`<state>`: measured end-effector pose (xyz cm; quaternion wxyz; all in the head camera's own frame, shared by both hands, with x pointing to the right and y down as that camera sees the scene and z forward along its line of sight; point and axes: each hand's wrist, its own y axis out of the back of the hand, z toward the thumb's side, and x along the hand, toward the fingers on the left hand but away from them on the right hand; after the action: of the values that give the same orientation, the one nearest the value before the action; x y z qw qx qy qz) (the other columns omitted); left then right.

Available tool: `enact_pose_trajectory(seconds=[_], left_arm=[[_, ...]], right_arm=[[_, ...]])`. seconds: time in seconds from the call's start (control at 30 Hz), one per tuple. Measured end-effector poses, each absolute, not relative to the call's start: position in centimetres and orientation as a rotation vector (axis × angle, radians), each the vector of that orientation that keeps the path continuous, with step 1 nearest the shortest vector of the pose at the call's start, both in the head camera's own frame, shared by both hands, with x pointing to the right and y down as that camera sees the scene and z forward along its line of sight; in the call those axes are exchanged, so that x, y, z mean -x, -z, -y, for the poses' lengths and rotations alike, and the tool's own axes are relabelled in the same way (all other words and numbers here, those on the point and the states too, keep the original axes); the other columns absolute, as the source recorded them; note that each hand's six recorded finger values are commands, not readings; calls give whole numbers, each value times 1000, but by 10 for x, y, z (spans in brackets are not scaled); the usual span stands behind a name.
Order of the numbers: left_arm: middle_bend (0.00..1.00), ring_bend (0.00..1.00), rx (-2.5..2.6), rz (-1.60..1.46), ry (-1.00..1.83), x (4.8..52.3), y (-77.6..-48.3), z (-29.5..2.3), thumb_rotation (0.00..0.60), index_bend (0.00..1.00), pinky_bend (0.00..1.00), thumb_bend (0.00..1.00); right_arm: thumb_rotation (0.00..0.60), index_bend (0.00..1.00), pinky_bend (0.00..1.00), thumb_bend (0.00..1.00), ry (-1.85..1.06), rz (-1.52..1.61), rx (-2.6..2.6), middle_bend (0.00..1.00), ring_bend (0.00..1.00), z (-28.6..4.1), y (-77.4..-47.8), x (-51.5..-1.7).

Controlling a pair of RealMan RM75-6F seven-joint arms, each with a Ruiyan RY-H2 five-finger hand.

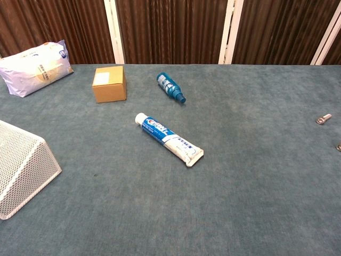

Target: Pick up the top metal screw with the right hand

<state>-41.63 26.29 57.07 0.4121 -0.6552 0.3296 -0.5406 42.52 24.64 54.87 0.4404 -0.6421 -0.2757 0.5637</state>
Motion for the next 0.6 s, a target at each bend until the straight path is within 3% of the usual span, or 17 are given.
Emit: enact_pose_trajectory(seconds=[0.37, 0.6], left_arm=[[0, 0, 1656, -825, 1362, 417, -574, -261, 600, 0, 74, 473], [0, 0, 1643, -836, 1401, 425, -583, -254, 600, 0, 74, 473]], right_arm=[[600, 12, 100, 335, -1433, 693, 1618, 0, 0, -231, -565, -434], [600, 318, 98, 335, -1385, 712, 1761, 0, 0, -208, -600, -449]])
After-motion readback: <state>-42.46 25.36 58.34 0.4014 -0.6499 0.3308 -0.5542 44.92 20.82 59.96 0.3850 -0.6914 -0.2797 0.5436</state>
